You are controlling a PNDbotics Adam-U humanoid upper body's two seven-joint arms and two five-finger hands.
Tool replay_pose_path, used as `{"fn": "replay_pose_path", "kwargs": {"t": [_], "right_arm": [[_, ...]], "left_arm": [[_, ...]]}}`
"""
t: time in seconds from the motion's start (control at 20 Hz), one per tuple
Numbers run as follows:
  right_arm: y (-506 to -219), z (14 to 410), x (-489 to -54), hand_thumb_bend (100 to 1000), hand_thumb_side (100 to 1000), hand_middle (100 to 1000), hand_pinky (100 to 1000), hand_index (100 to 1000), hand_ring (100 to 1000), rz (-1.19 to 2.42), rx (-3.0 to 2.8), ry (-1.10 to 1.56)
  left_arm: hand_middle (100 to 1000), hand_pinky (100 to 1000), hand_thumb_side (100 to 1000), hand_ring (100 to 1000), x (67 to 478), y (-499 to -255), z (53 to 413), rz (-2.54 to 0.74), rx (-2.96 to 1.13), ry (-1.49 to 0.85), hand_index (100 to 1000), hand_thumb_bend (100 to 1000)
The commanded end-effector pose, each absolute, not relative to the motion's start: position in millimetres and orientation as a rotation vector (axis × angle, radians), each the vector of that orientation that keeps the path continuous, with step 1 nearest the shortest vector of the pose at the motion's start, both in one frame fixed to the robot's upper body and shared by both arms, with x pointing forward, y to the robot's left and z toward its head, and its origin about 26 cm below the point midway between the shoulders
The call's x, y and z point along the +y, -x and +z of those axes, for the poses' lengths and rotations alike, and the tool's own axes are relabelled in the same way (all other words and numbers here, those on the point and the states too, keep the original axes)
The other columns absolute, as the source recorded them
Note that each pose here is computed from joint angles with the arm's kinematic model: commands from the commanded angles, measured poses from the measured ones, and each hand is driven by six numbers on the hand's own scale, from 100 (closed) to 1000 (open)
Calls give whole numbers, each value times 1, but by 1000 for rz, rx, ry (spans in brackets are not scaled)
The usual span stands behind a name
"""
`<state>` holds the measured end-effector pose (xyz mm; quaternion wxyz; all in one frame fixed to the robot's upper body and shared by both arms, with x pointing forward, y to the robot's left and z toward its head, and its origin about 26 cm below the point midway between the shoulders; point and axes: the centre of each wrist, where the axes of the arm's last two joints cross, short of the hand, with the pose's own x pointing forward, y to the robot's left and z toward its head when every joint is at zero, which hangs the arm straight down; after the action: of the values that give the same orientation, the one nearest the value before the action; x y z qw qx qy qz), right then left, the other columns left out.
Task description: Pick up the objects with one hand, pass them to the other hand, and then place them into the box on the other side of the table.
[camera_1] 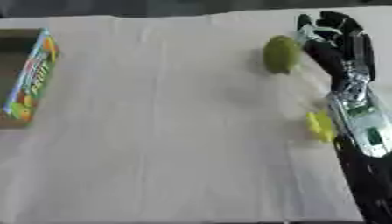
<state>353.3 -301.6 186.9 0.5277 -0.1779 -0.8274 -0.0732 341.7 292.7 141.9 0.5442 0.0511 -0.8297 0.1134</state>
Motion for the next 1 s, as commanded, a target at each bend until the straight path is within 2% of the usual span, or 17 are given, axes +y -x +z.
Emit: {"fn": "replay_pose_path", "kwargs": {"t": [0.05,0.6,1.0], "right_arm": [[-352,200,-306,376,305,692,639,752,710,-166,-2015,449],[-349,217,-316,385,300,700,643,759,719,-123,-2022,513],[-337,243,-341,454,317,739,666,794,747,139,-1868,634]], "left_arm": [[762,625,567,896,297,-342,153,251,-2004,-146,797,560],[763,625,568,897,300,-341,153,250,-2002,-158,797,560],[763,625,568,898,307,-340,153,239,-1998,-191,797,560]]}}
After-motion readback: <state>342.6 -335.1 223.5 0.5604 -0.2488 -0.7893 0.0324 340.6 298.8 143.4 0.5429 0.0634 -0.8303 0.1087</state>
